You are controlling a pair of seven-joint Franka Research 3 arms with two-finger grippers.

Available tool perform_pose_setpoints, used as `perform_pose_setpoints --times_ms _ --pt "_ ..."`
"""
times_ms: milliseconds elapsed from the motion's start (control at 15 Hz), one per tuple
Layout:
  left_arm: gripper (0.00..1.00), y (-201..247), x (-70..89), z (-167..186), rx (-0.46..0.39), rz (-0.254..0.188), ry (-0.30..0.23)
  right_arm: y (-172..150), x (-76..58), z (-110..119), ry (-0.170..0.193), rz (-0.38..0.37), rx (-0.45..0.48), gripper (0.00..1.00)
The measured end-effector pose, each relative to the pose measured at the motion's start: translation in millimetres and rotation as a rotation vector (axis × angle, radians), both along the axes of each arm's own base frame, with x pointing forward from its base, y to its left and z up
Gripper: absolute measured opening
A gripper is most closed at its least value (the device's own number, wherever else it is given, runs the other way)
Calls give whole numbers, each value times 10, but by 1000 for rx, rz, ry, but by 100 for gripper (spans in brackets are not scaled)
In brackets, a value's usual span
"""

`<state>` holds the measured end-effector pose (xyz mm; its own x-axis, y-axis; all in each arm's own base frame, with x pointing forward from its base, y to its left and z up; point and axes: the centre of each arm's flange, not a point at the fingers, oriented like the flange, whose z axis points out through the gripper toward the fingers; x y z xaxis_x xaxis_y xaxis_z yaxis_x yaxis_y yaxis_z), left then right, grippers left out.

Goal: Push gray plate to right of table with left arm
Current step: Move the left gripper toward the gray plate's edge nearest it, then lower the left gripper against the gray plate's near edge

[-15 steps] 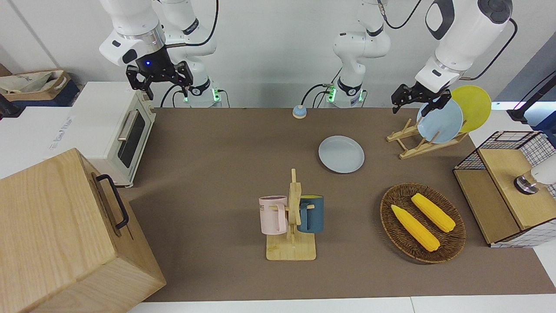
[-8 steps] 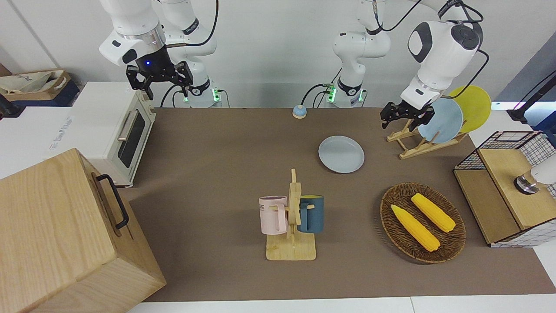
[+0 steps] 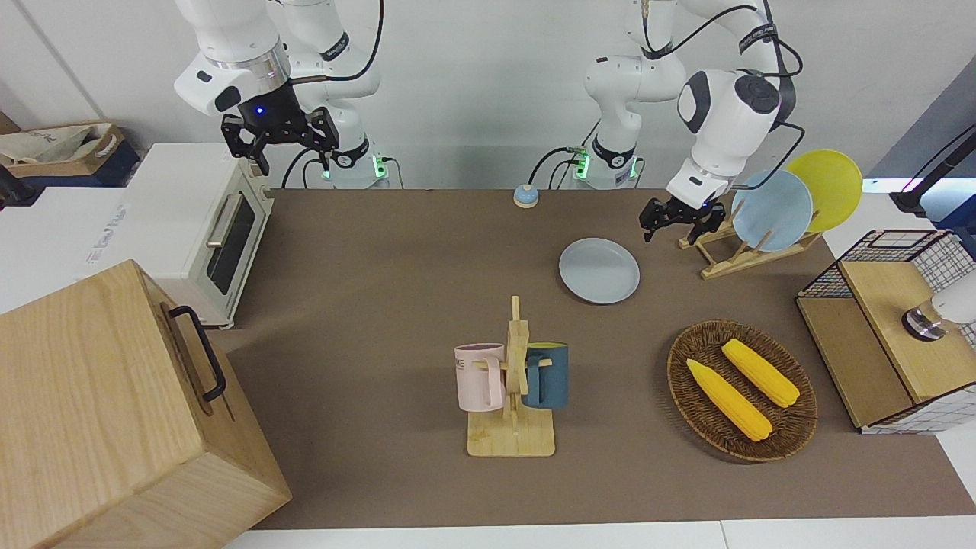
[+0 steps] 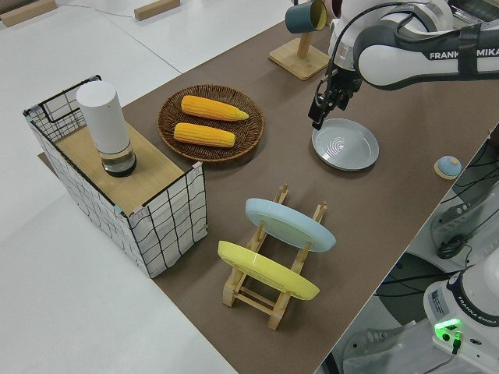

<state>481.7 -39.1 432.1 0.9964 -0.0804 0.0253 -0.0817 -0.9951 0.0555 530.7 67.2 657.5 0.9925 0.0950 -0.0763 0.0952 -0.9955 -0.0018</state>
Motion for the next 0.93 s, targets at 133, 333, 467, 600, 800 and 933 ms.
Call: perform_pose_setpoints --times_ms 133,333,467,600,800,933 --pt "100 -74 -82 -234 4 5 -15 0 0 0 0 0 0 99" --pt "100 -69 -208 -536 7 13 -37 0 0 0 0 0 0 99" --pt "100 -54 -296 -712 8 17 -50 0 0 0 0 0 0 99" --pt "100 -40 -378 -861 10 22 -53 0 0 0 0 0 0 99" --pt "100 -37 -432 -1016 12 29 -54 0 0 0 0 0 0 99" --pt "100 -73 -448 -1125 12 32 -47 0 0 0 0 0 0 99"
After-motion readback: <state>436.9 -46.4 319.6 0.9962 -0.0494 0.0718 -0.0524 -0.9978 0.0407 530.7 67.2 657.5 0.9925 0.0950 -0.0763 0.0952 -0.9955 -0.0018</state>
